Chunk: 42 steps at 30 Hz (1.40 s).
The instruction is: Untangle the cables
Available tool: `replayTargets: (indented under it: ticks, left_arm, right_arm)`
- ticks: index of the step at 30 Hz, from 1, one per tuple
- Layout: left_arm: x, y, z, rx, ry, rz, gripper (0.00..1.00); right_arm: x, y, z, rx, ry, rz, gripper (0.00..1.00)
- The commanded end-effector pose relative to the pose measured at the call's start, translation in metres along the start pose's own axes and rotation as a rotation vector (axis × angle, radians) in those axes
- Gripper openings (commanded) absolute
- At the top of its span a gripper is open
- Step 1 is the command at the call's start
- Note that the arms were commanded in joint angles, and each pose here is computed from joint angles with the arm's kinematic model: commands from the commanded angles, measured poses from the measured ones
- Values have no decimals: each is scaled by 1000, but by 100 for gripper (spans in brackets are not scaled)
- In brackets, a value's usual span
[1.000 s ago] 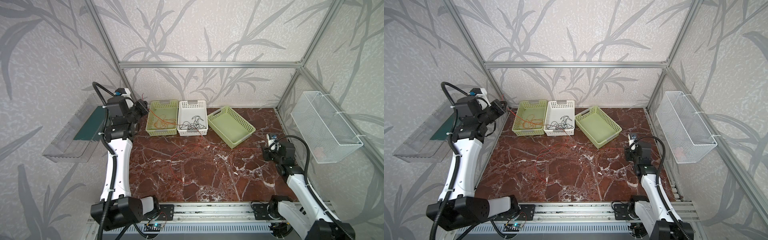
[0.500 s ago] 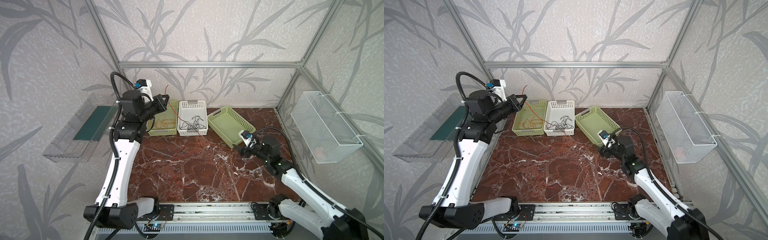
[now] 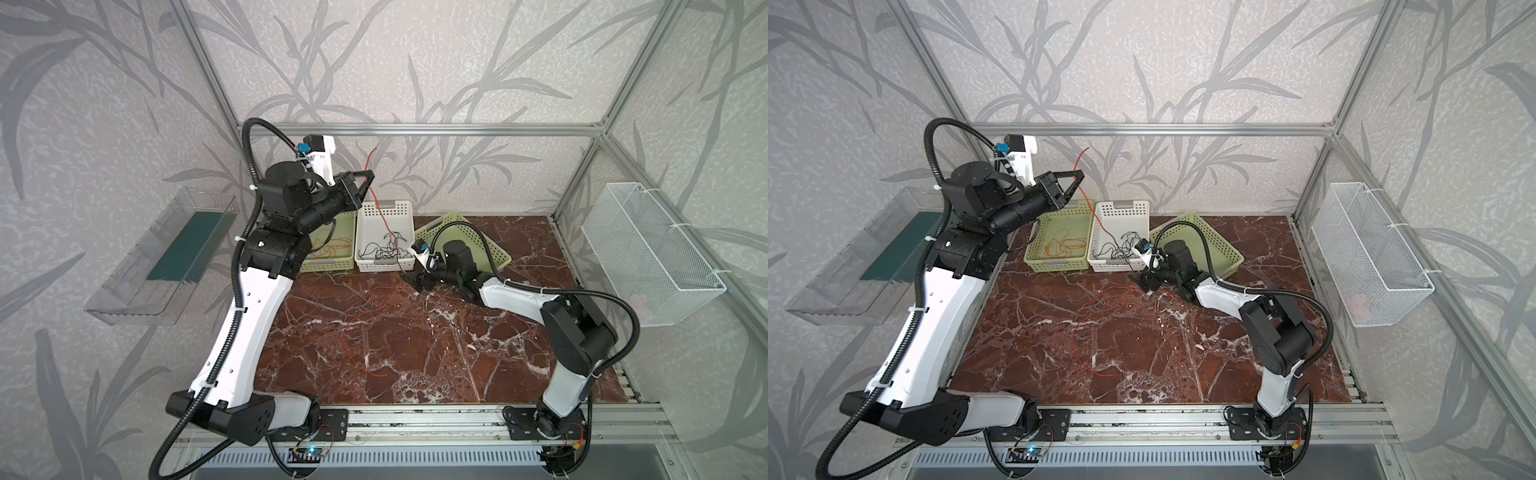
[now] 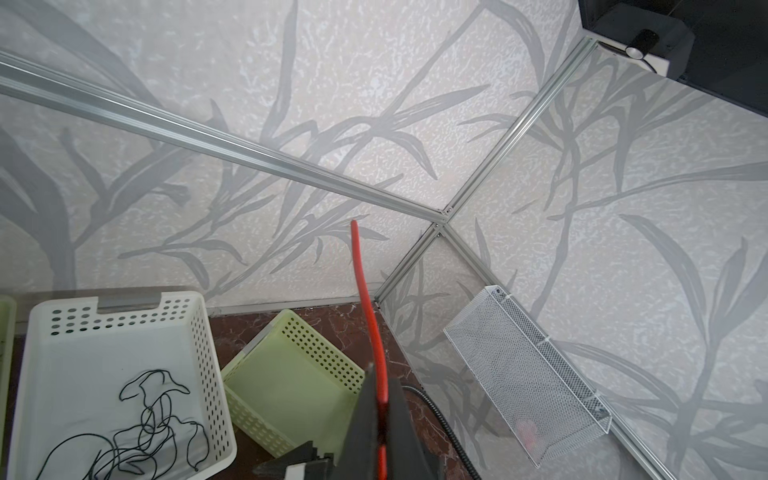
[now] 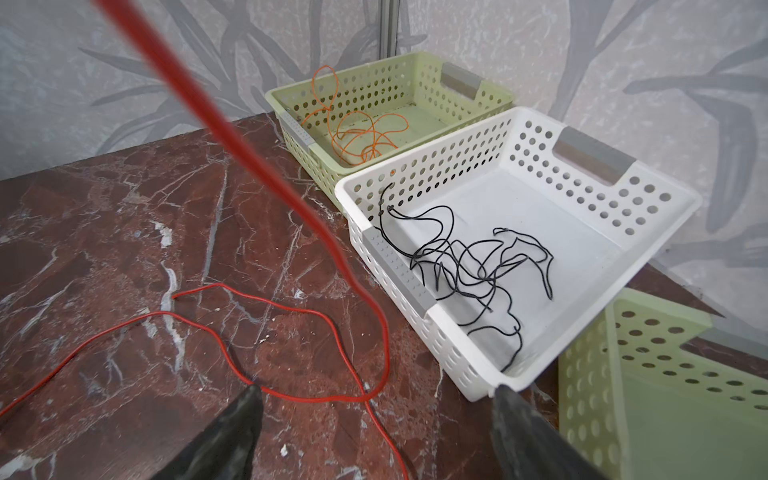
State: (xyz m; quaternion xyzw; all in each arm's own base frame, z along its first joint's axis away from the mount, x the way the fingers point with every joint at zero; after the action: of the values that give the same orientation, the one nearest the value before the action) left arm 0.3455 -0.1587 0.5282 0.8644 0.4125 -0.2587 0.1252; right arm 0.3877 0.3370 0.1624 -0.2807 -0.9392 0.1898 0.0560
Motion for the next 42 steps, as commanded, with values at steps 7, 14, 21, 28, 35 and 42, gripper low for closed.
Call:
replayTargets:
  ticks: [7,14,21,28,35,42]
  left_arm:
    - [-44,-6,-37,-78,32,108,0]
    - [-54,-15,-49,-121,37,125,0]
    - [-26,-34,-44,-137,103,-36,0]
    - [53,-21,6,-83,-70,-136,0]
    - [104,39,67,54,-235,-87,0]
    - [141,78,110,154,-274,-109,12]
  right_arm:
    - [-19,38,-8,-34,54,64,74]
    - [-10,42,-16,-88,65,-9,21]
    - [-13,-21,-67,-139,-33,47,0]
    - [-43,-124,-150,-321,9,133,0]
    - [-113,-165,-182,-430,16,276,0]
    - [-159,-165,-215,-542,28,315,0]
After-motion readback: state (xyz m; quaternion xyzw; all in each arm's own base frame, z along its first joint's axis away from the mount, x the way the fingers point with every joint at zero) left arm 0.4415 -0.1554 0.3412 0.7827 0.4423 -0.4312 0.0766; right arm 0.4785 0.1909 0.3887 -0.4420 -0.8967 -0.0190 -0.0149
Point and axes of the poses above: each gripper's point midway between its finger pads, its own y axis out along the fingers, its own x axis along the line the jaws close on, z = x × y, the point moved 2 cm from there along -y, back along the fingers, and after that the axes turned 1 degree about y, right-handed, at the moved point
